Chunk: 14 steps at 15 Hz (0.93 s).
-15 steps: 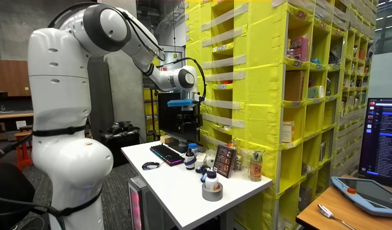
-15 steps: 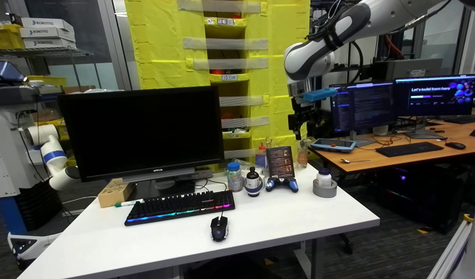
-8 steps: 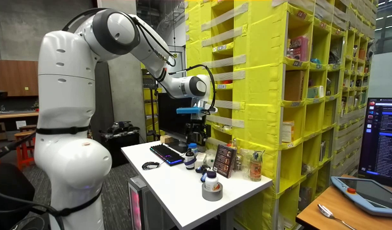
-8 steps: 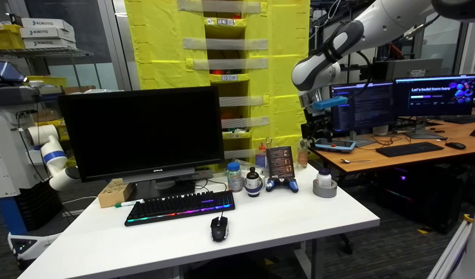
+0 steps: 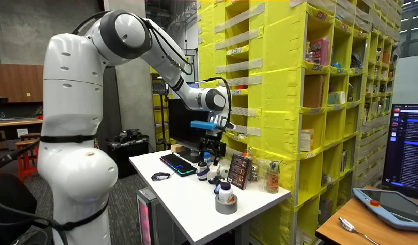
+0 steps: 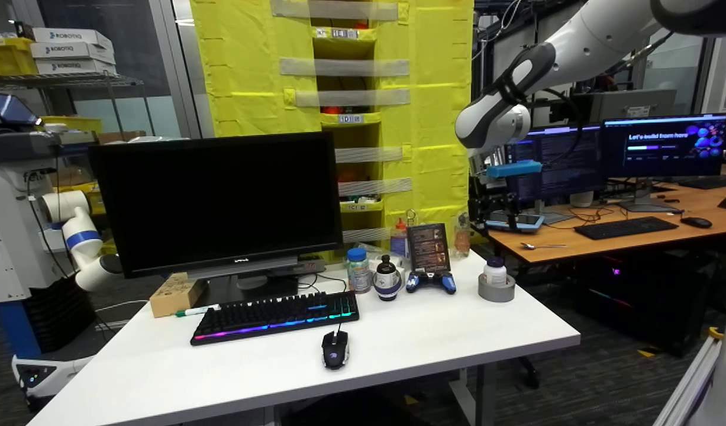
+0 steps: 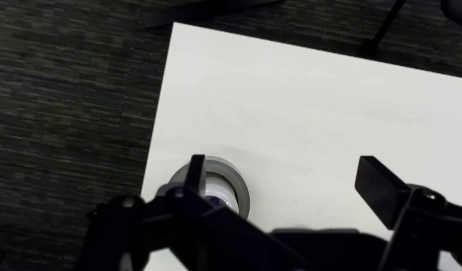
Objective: Remove the white bottle from the grey masking tape, put it on the table and hen put it back in the center of the grey masking tape
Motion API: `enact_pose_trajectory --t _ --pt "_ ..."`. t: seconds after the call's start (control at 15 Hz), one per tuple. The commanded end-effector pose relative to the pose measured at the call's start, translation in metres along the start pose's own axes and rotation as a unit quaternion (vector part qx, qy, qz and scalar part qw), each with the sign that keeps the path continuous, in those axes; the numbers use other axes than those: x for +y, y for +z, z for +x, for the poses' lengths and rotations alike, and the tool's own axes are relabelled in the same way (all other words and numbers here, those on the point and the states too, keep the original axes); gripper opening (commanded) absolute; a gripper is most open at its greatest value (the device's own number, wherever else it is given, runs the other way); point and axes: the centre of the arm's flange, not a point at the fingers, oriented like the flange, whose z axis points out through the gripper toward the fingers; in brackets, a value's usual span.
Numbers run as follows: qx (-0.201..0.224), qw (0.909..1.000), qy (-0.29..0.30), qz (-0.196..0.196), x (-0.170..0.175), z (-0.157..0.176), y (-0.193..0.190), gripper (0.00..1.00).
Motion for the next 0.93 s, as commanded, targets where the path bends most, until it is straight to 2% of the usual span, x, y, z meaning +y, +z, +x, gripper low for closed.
enact_pose_trajectory --t 0.0,0.53,0.87 --pt "0.026 0.9997 0.004 0.001 -0.008 0.014 0.016 1.00" --pt "0.038 0.9988 0.020 -0.021 -0.007 0.029 0.054 1.00" --pt "0.039 0.9930 0.084 -0.074 0.020 0.019 0.056 1.00"
